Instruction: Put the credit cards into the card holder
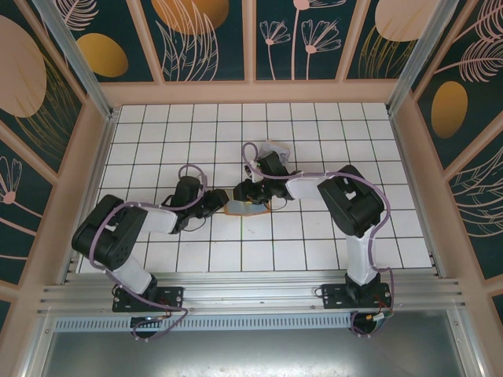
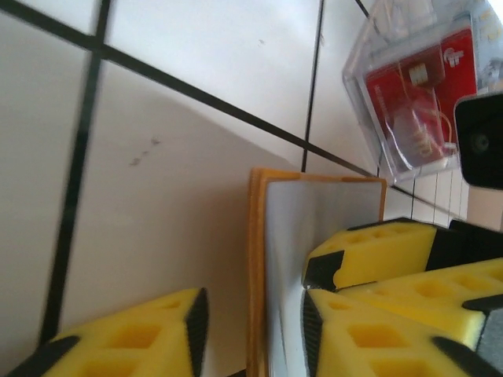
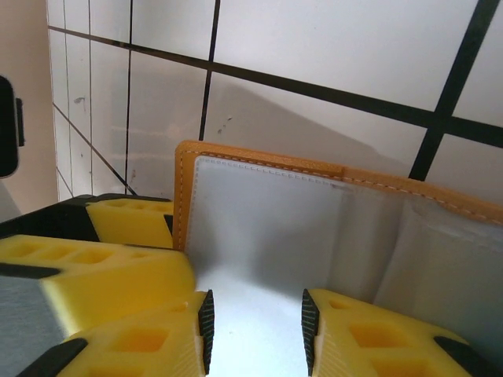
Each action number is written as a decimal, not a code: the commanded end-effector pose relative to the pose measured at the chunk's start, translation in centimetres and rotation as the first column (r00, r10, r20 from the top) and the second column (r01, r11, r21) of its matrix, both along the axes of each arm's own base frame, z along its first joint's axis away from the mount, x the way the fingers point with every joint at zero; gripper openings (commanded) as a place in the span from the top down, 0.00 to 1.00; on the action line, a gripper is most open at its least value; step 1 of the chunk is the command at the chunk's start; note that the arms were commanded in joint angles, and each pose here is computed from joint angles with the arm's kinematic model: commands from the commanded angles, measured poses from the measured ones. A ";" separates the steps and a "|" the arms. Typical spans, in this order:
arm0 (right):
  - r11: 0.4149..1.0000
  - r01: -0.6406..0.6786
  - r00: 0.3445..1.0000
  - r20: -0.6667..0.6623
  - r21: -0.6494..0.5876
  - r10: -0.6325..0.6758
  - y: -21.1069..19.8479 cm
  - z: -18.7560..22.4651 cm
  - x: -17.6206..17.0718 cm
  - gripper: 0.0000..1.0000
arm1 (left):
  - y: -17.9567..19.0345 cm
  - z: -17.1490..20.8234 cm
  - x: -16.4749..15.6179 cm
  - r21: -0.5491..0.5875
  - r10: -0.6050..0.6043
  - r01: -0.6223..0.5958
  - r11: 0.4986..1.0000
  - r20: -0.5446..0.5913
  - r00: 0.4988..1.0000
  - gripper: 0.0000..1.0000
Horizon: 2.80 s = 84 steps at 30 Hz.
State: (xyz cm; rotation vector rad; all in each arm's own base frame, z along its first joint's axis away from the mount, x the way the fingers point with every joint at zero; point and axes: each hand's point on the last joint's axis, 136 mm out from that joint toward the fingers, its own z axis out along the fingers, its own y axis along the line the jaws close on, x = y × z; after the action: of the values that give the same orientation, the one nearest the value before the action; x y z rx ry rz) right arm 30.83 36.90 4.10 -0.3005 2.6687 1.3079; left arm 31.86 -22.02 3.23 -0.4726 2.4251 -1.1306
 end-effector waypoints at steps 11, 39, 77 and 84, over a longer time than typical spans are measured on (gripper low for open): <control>0.997 0.039 0.988 0.150 0.063 -0.048 -3.3 8.0 3.7 0.63 | -0.7 1.5 1.2 0.003 -0.024 0.024 1.000 0.060 0.998 1.00; 0.859 0.232 0.877 0.480 -0.456 0.017 -15.8 4.5 17.7 0.26 | -2.0 2.9 3.6 0.128 -0.147 0.134 0.983 0.097 0.984 1.00; 0.821 0.366 0.805 0.592 -0.438 -0.043 -16.6 8.4 20.1 0.35 | -2.7 3.5 3.9 0.076 -0.147 0.139 0.987 0.110 0.983 0.99; 0.825 0.372 0.796 0.604 -0.425 -0.048 -16.6 9.3 20.0 0.35 | -2.8 2.4 3.8 0.071 -0.149 0.143 0.987 0.084 0.985 0.99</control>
State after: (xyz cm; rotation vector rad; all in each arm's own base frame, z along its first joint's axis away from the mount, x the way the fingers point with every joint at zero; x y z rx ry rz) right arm 49.89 20.52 9.19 -0.3931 2.4570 0.2850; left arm 35.13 -24.12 5.05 -0.2343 2.4662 -1.0612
